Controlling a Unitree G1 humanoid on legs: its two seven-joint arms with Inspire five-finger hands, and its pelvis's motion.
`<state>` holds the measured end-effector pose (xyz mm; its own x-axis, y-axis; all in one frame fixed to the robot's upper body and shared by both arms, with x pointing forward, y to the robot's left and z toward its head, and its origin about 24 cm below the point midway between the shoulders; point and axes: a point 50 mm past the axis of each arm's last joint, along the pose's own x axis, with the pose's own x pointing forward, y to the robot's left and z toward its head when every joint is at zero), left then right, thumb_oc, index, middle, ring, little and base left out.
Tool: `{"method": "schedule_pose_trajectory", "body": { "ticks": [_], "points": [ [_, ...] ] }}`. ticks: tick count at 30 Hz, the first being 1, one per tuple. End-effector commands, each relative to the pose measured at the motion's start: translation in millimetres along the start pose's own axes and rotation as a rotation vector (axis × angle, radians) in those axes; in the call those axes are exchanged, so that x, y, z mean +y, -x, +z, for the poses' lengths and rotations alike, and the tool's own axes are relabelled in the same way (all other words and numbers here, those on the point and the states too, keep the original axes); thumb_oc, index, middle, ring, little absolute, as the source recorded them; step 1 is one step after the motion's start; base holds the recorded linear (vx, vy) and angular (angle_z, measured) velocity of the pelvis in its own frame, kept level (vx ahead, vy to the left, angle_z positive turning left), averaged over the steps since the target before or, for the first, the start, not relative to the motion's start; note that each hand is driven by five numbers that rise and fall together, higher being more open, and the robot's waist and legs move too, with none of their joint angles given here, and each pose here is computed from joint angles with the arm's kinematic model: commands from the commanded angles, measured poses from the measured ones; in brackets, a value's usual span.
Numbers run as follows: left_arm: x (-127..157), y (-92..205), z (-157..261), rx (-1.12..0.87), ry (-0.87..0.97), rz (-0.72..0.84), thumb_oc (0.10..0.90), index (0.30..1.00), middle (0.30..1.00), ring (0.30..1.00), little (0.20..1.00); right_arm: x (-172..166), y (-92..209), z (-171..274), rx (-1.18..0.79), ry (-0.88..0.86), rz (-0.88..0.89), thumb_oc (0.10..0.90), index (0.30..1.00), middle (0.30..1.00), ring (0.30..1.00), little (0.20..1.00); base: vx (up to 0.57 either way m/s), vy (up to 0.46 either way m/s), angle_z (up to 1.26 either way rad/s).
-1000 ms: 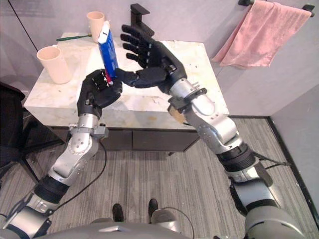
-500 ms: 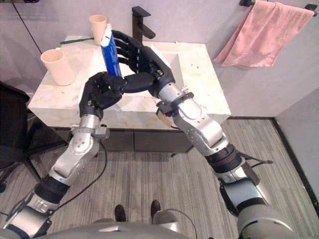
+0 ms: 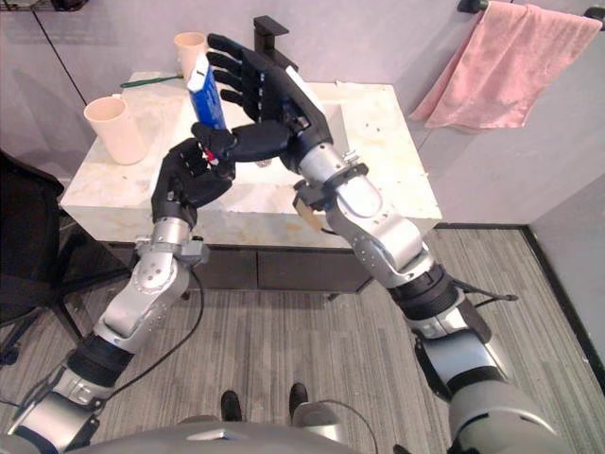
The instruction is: Organize the bathroom.
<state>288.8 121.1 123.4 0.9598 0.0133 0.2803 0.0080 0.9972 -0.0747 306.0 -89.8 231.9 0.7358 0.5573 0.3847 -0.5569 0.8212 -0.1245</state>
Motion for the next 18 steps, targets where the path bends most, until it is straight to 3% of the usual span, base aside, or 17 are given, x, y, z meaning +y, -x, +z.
{"method": "schedule_pose_trajectory", "body": {
  "ticks": [1, 2, 3, 4, 5, 6, 7, 18],
  "points": [
    [-18.0, -19.1, 37.0, -0.218, 0.052, -0.070, 0.400, 0.300, 0.300, 0.300, 0.300, 8.8, -17.0, 68.6, -0.323, 0.076, 0.039, 0.764, 0.846, 0.846, 0.846, 0.846, 0.00, 0.000, 0.00],
    [-18.0, -18.9, 37.2, -0.219, 0.053, -0.070, 0.400, 0.300, 0.300, 0.300, 0.300, 8.8, -16.9, 68.3, -0.322, 0.076, 0.038, 0.714, 0.771, 0.771, 0.771, 0.771, 0.00, 0.000, 0.00],
    [-18.0, -18.8, 37.2, -0.219, 0.053, -0.070, 0.400, 0.300, 0.300, 0.300, 0.300, 8.8, -16.9, 68.2, -0.322, 0.076, 0.038, 0.693, 0.740, 0.740, 0.740, 0.740, 0.00, 0.000, 0.00],
    [-17.6, -18.3, 37.7, -0.224, 0.050, -0.067, 0.400, 0.300, 0.300, 0.300, 0.300, 8.8, -16.7, 66.6, -0.314, 0.075, 0.037, 0.557, 0.535, 0.535, 0.535, 0.535, 0.00, 0.000, 0.00],
    [-17.2, -18.4, 37.9, -0.227, 0.048, -0.065, 0.400, 0.300, 0.300, 0.300, 0.300, 8.7, -16.8, 65.7, -0.311, 0.076, 0.035, 0.527, 0.491, 0.491, 0.491, 0.491, 0.00, 0.000, 0.00],
    [-17.2, -18.4, 37.9, -0.227, 0.048, -0.065, 0.400, 0.300, 0.300, 0.300, 0.300, 8.7, -16.8, 65.7, -0.311, 0.076, 0.035, 0.527, 0.491, 0.491, 0.491, 0.491, 0.00, 0.000, 0.00],
    [-16.3, -18.9, 38.3, -0.228, 0.048, -0.058, 0.400, 0.300, 0.300, 0.300, 0.300, 8.3, -17.3, 64.4, -0.304, 0.077, 0.034, 0.400, 0.300, 0.300, 0.300, 0.300, 0.00, 0.000, 0.00],
    [-14.4, -19.5, 39.0, -0.234, 0.040, -0.054, 0.400, 0.300, 0.300, 0.300, 0.300, 7.4, -17.7, 62.6, -0.298, 0.088, 0.036, 0.400, 0.300, 0.300, 0.300, 0.300, 0.00, -0.003, 0.00]
  ]
}}
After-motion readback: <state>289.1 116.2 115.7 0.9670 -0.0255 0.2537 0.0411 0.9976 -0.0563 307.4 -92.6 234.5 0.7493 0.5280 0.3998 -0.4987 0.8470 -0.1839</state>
